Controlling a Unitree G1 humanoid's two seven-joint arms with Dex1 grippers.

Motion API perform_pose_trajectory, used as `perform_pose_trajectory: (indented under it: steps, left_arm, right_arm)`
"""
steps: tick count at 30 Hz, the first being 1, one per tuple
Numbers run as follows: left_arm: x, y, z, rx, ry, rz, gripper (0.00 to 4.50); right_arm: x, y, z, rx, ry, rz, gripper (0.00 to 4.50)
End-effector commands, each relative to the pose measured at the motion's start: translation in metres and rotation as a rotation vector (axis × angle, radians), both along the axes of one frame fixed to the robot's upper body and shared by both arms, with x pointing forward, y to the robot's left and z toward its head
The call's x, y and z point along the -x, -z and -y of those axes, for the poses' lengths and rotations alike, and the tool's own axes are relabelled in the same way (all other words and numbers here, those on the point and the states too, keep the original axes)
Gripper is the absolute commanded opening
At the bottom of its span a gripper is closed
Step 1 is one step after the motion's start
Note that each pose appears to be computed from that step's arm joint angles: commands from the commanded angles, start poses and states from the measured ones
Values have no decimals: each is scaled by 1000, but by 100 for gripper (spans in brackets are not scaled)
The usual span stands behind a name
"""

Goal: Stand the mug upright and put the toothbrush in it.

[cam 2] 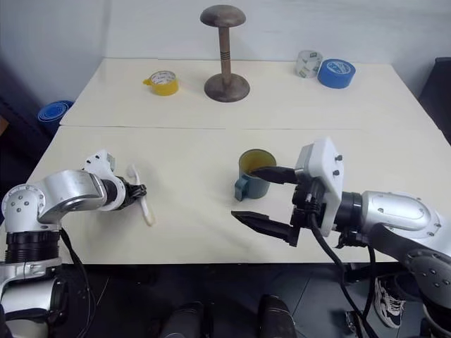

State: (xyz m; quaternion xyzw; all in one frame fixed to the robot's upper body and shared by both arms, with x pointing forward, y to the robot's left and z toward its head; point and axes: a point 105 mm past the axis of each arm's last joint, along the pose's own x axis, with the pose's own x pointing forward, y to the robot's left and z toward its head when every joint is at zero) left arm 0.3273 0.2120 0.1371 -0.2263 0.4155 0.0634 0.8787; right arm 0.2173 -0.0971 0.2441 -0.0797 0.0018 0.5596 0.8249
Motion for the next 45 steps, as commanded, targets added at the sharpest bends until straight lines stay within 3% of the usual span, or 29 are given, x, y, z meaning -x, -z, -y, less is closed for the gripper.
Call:
perform_pose_trajectory:
  steps: [1,4,13,15,17,20,21,25,33,40,45]
  left_arm:
    - [4,24,0,1,-11,-92,68]
    - [7,29,-4,-9,-17,-112,8]
    - [1,24,-11,-43,-4,-95,7]
    - [-14,4,-14,-112,52,7,7]
    - [-32,-21,-8,-66,86,147,7]
    - [-52,-73,20,-10,301,477,7]
    - [-53,-87,29,-11,387,575,7]
    - [-27,-133,73,248,745,900,7]
    - [0,-171,128,449,1155,1142,7]
    - [-21,-183,184,435,1254,1265,7]
    - [-28,-165,210,388,1323,1284,7]
  right_arm:
    - [5,-9,-2,-15,-11,45,450]
    - [6,-9,-2,-17,-7,45,450]
    - [3,-11,3,-18,21,47,450]
    - [1,-10,7,-17,44,44,450]
    - [-1,-9,13,-12,70,38,450]
    - [-3,-12,26,-47,103,-5,450]
    - [-2,-13,29,-64,109,-23,450]
    - [2,-18,43,-145,134,-112,450]
    - [-2,-21,62,-214,297,-105,450]
    - [2,-16,70,-236,394,-91,450]
    - [-1,-15,70,-253,437,-73,450]
